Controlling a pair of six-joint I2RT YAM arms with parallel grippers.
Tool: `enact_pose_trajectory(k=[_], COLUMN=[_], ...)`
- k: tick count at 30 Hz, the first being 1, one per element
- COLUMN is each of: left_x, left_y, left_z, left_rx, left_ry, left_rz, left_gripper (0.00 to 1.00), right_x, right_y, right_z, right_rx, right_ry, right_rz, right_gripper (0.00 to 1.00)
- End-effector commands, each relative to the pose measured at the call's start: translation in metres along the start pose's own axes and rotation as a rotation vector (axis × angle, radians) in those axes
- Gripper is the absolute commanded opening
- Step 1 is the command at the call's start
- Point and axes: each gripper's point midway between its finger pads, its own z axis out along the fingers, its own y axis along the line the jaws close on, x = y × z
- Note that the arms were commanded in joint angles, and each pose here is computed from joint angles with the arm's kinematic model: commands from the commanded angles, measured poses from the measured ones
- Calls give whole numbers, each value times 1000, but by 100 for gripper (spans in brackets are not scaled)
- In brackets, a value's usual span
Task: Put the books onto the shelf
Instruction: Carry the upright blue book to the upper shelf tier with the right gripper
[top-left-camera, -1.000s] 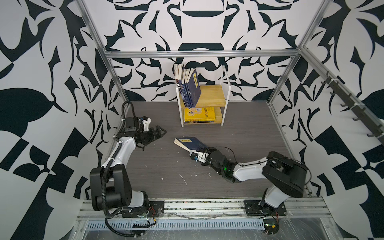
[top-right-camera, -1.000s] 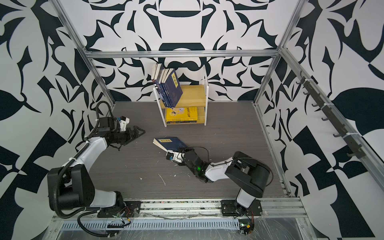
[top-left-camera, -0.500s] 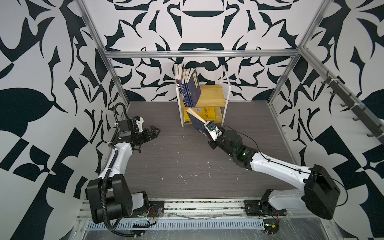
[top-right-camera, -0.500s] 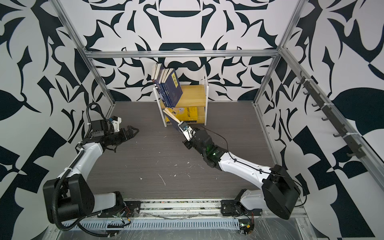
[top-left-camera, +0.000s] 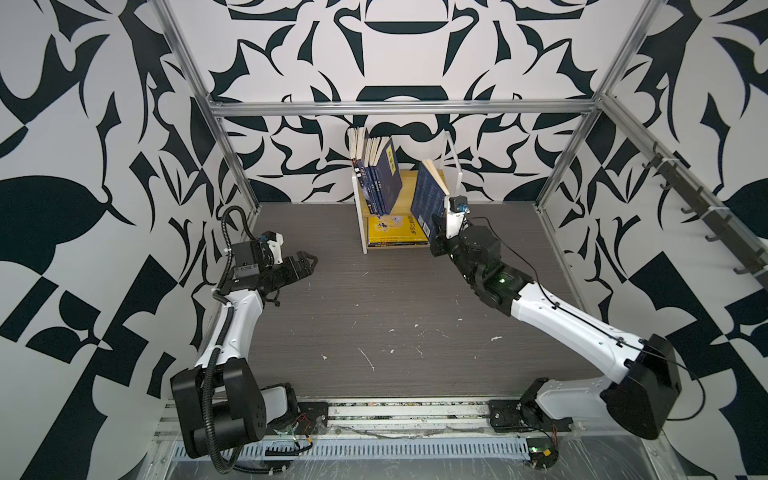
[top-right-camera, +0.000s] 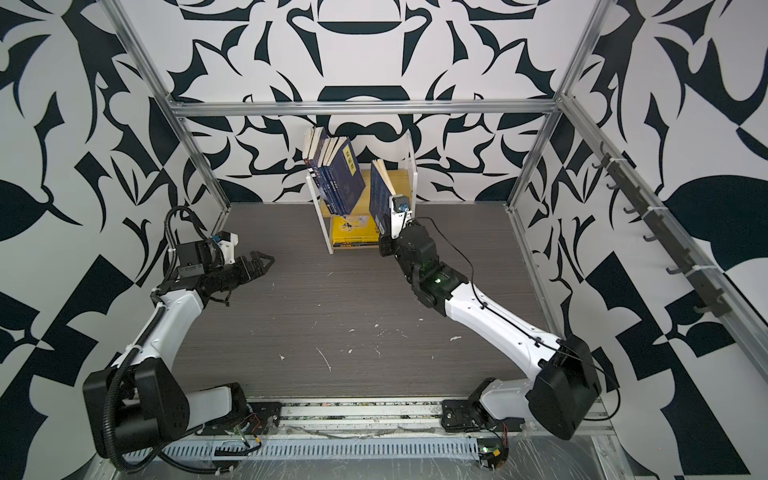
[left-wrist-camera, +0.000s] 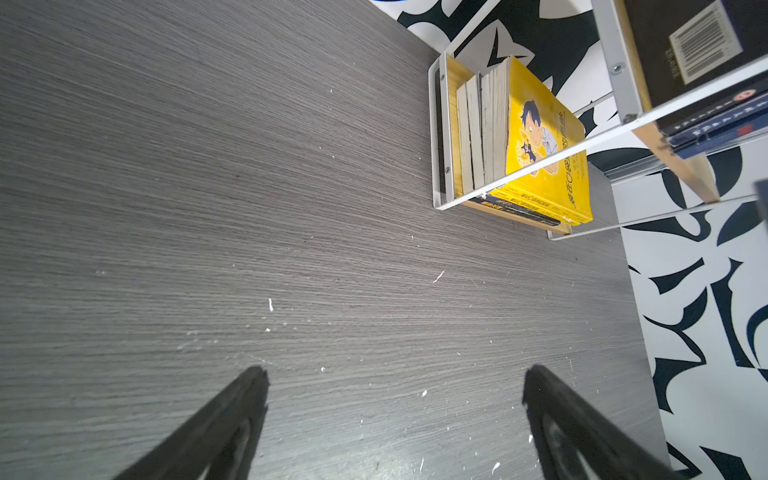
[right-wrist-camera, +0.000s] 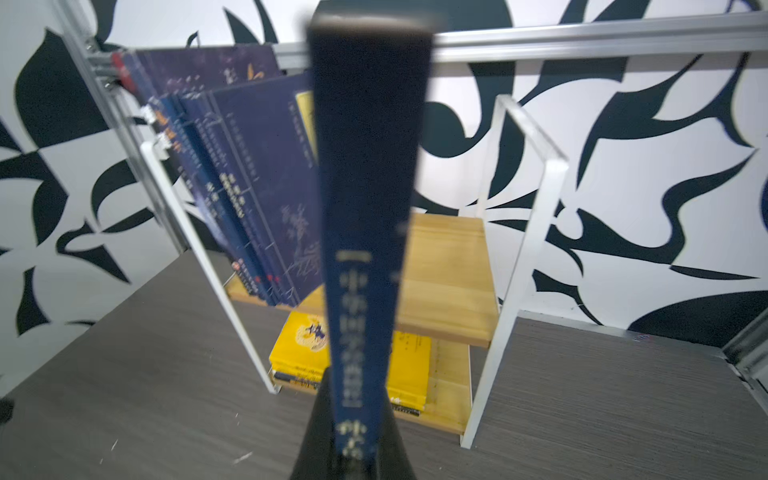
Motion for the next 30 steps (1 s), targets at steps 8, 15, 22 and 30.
enact_pose_trajectory(k=[8,15,22,30], left_x=[0,0,-2,0], left_y=[-2,-3,-3,-2], left_z=[-3,-3,-2,-2], left_rx=[12,13,14,9], left_ry=[-15,-15,-12,-14], left_rz=[-4,-4,-6,-4], left_gripper=[100,100,100,100], right_x=[-71,-50,-26,-16], right_y=[-19,-5,6,25], right_z=[45,86,117,140], right_rx=[232,234,229,174], right_ry=[-116,-65,-9,23], right_rz=[116,104,124,146], right_gripper=[0,0,0,0])
